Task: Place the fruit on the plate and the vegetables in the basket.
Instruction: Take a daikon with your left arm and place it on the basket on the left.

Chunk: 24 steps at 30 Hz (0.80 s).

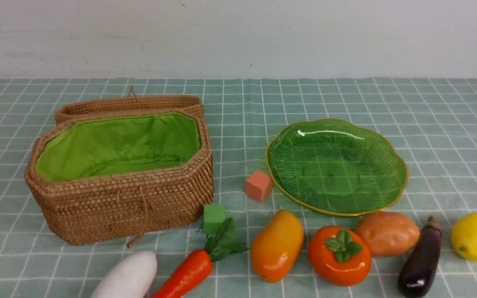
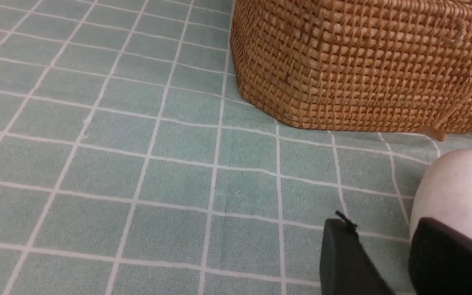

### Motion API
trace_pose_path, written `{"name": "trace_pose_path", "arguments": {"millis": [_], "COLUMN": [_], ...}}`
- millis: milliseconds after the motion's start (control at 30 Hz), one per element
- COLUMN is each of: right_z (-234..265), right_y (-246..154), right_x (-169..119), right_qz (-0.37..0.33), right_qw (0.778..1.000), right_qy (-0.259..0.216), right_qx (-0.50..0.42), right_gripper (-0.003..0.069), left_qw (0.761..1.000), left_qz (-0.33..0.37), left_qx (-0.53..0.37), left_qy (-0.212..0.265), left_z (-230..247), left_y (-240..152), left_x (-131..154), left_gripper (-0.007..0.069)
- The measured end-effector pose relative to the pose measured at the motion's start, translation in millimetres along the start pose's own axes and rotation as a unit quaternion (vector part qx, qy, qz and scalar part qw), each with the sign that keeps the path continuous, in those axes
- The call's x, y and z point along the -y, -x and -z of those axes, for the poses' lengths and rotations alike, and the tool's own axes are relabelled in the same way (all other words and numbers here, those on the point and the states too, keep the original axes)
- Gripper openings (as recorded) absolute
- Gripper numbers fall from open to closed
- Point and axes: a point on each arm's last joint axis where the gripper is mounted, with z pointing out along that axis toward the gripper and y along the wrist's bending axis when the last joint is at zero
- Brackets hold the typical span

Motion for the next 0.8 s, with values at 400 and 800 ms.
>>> {"name": "trace_pose_path", "arguments": {"millis": [400,800], "right_z": [0,0], "right_y": [0,0], "right_x": [0,0], "right_qz": [0.0,0.0], "right_qw": [1.0,1.0], "right_qy": [0.0,0.0], "right_qx": [0.0,0.0], "right_gripper": [0.0242,0.0242], "left_qw": [1.0,0.998], "left_qz": [0.0,0.024], "left_qx": [0.0,0.057], "left_qy": [0.0,-0.027], "left_z": [0,1], "left_y": [0,10], "left_x": [0,5], "left_gripper": [0.0239,0.0239]}}
